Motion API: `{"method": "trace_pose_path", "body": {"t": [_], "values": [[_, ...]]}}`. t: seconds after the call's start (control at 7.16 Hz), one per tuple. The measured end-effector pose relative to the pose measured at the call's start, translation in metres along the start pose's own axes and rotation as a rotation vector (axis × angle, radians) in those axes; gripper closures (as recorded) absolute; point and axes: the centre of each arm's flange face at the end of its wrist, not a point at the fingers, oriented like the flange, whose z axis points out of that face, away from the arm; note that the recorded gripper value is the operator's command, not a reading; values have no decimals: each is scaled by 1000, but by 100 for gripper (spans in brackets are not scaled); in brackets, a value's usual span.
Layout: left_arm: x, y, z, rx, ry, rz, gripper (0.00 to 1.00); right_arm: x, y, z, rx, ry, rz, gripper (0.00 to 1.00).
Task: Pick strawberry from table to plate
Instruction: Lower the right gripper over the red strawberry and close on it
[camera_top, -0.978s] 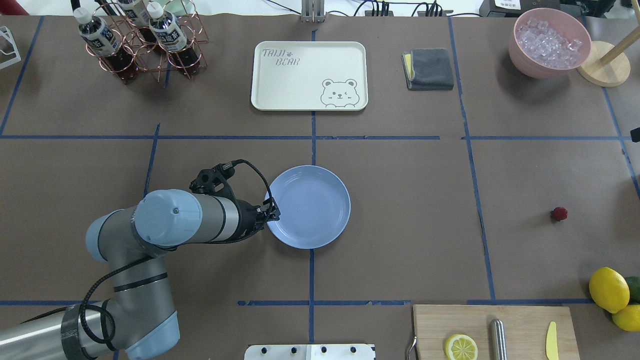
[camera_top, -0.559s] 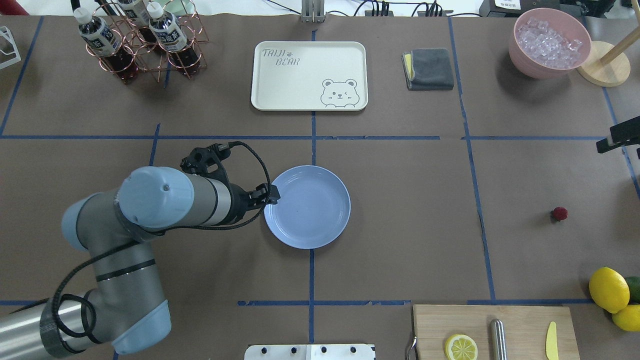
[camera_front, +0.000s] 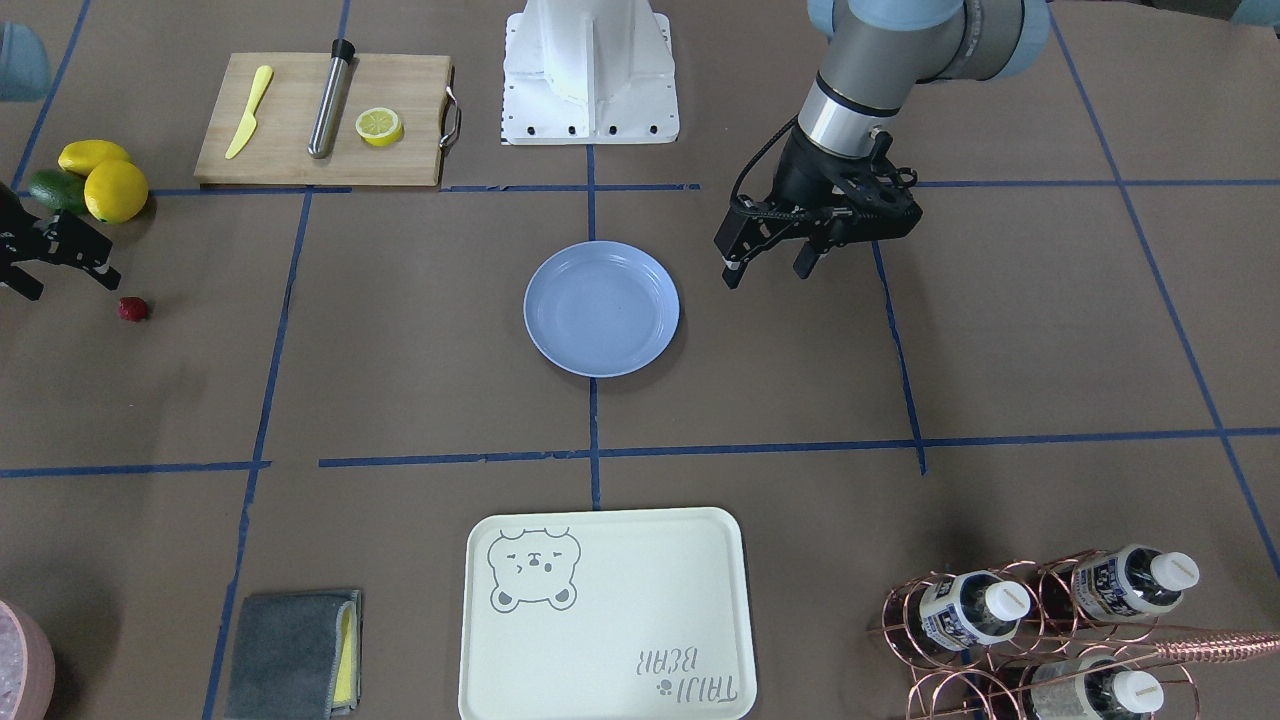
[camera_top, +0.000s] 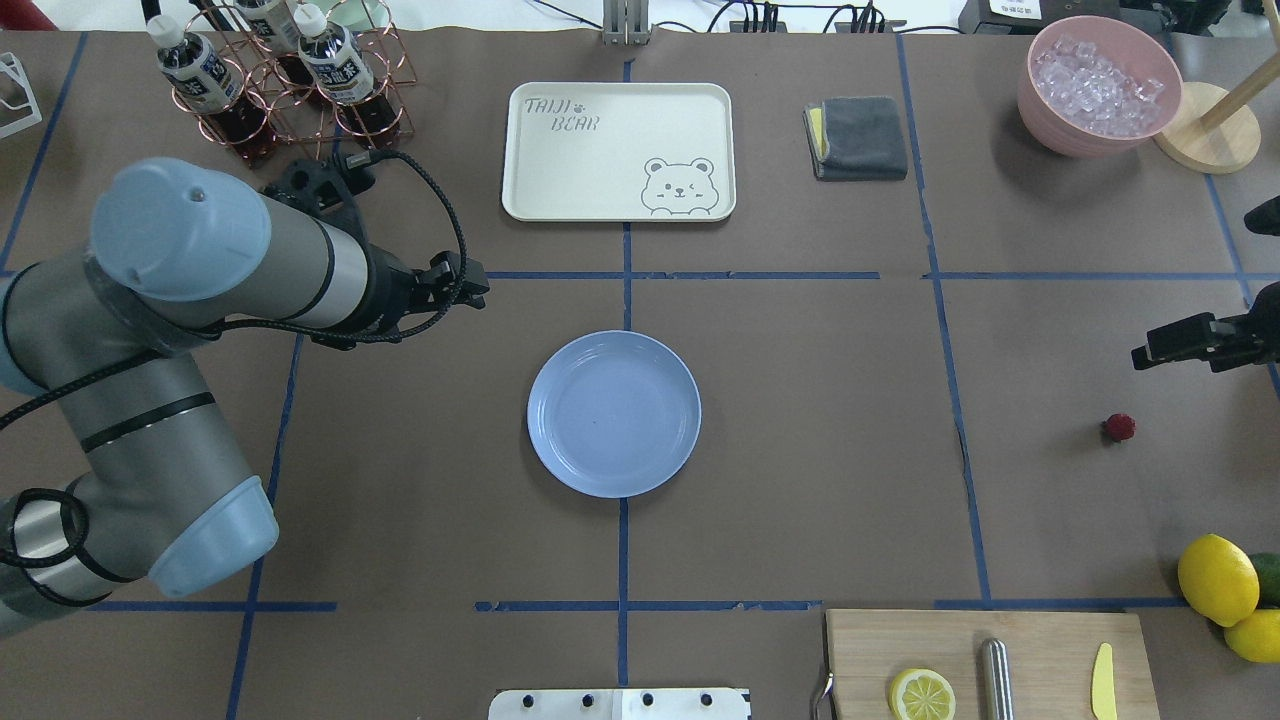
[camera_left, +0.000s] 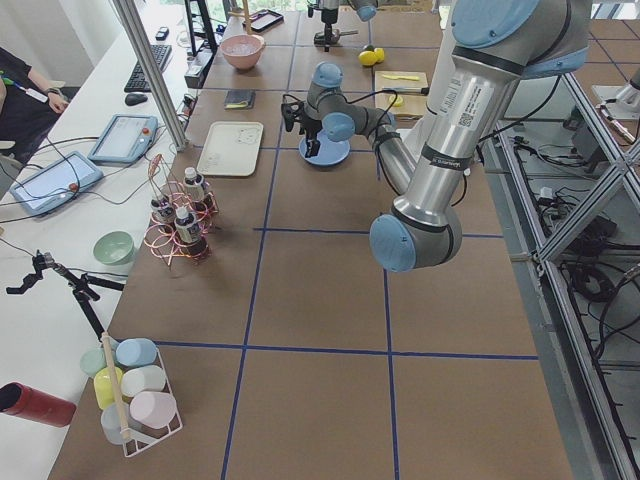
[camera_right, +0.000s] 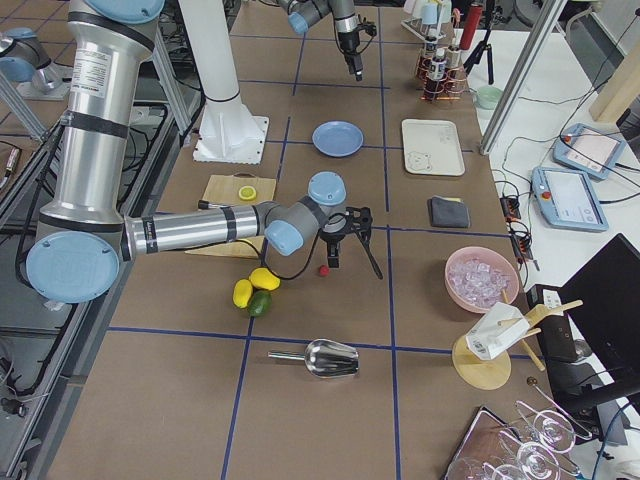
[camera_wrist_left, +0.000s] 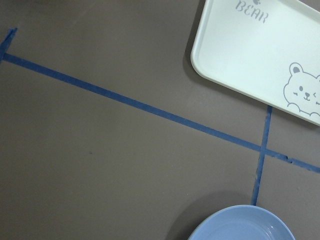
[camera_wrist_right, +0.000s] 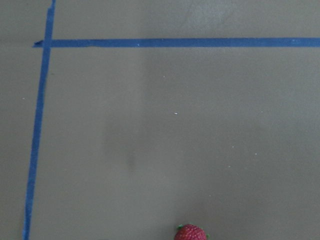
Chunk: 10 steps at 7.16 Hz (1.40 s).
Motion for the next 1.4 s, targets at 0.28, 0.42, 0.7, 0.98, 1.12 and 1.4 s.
{"method": "trace_pose_path", "body": {"t": [0.28, 0.42, 0.7, 0.98, 1.12, 1.4], "values": [[0, -1, -2, 1, 2, 1, 0, -4, 11, 34, -3, 42, -34, 0], [0, -1, -2, 2, 2, 1, 0, -6, 14, 43, -10, 49, -44, 1], [-1, -2, -1, 2, -1, 0, 0, -9, 20, 55, -31, 56, -57, 12], [-1, -2, 0, 2, -3, -1, 0, -6, 23, 65, -48, 65, -63, 35], [-2, -2, 0, 2, -4, -1, 0, -6, 21, 69, -52, 67, -65, 55], [-2, -2, 1, 3, -6, -2, 0, -5, 20, 72, -55, 68, -69, 98]]}}
